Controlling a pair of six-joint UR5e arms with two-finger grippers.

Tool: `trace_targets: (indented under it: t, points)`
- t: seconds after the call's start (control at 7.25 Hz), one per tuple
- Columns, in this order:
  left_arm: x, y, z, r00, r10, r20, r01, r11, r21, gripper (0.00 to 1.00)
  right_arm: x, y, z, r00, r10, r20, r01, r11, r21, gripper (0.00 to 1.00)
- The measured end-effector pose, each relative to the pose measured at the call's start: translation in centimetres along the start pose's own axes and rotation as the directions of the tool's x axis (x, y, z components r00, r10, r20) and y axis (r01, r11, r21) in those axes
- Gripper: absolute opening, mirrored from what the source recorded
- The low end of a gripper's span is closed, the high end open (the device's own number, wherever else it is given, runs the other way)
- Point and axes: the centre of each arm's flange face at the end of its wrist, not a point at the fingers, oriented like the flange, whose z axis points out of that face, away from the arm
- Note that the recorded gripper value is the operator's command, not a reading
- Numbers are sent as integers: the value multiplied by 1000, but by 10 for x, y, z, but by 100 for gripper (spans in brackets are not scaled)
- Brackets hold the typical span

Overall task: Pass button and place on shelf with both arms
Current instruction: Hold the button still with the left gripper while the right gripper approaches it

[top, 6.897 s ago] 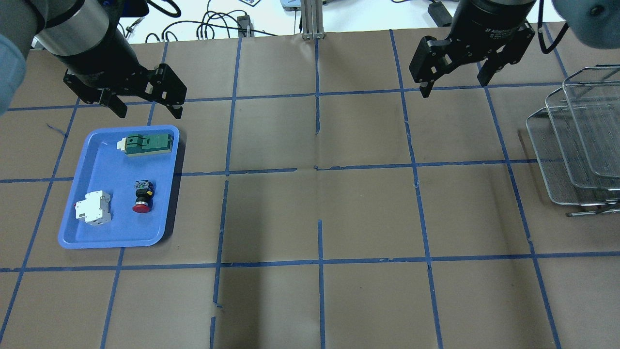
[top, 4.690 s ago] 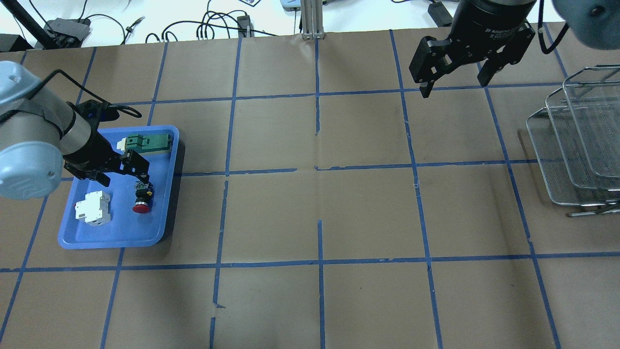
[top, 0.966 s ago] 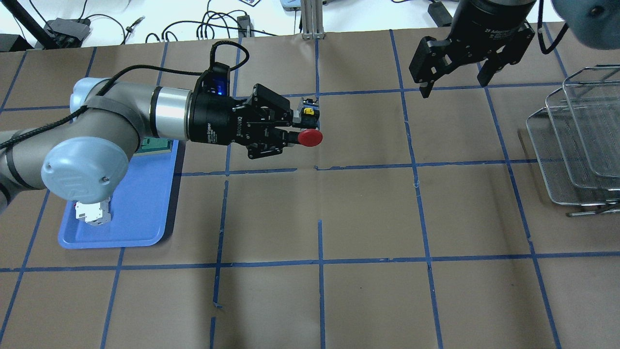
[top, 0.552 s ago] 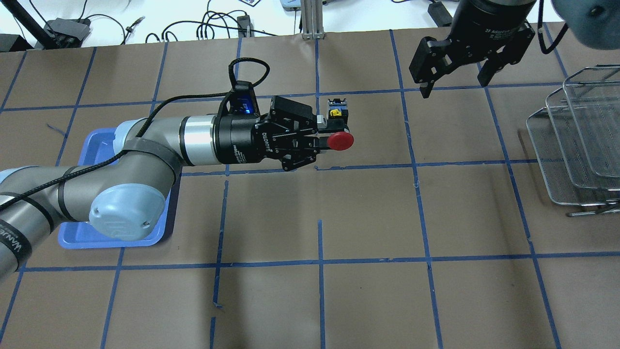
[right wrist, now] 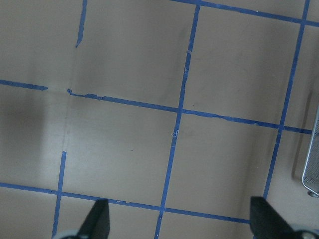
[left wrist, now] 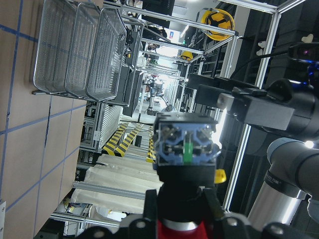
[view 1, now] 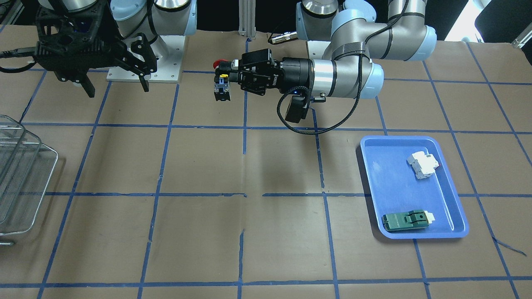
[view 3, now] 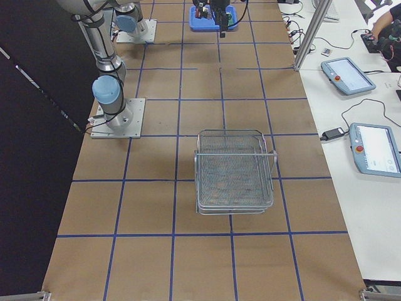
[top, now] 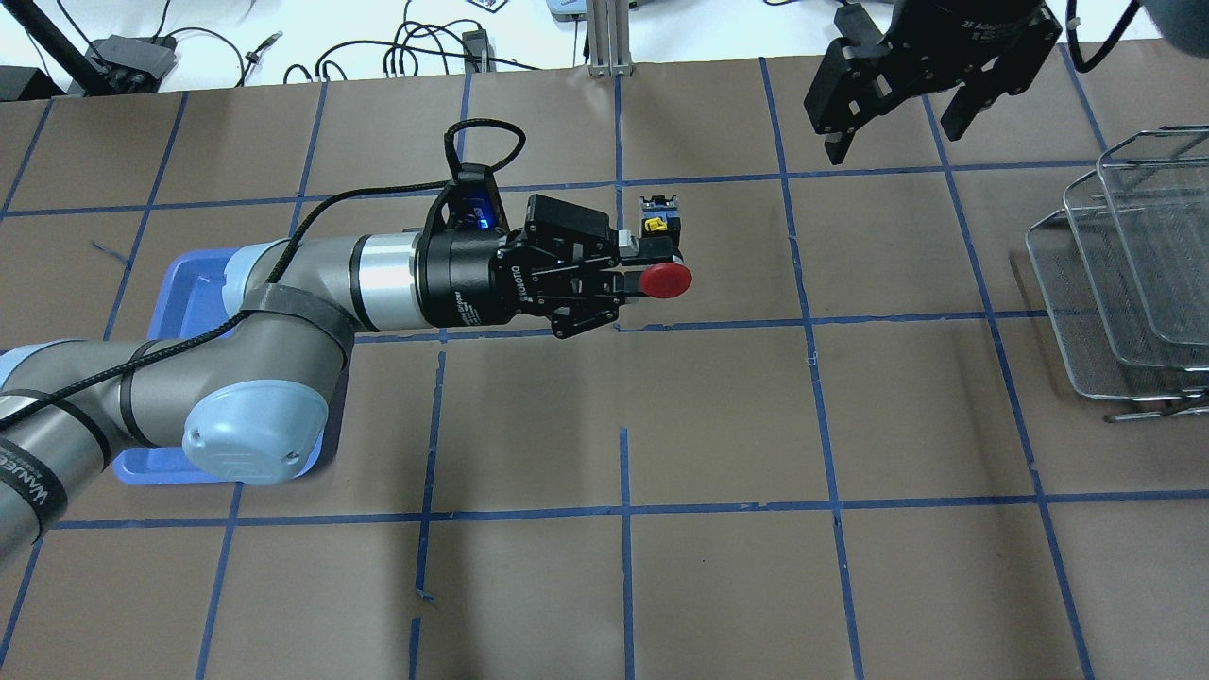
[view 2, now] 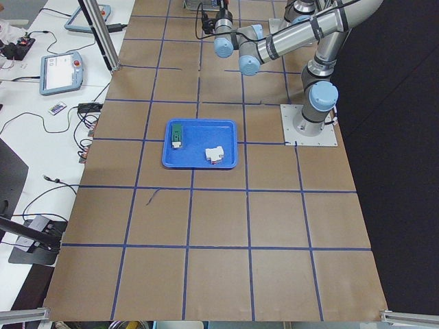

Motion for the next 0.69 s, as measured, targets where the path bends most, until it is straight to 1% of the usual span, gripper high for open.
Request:
trace_targets:
  t: [0.28, 0.41, 0.55, 0.69]
  points:
    - [1, 1, 0, 1000, 3, 0, -3, 1000, 0, 0, 1, -2, 0, 1000, 10, -4, -10, 1000, 17, 100]
    - [2, 1, 0, 1000, 4, 0, -4, 1000, 0, 0, 2, -4, 3, 1000, 13, -2, -13, 1000, 18, 100]
    - [2, 1, 0, 1000, 5, 0, -5, 1000, 0, 0, 12, -8, 10, 999, 30, 18, -30, 1000, 5, 100]
    - [3, 2, 0, 1000, 6, 0, -6, 1000, 0, 0, 31, -13, 19, 994, 67, 84, -66, 998, -12, 100]
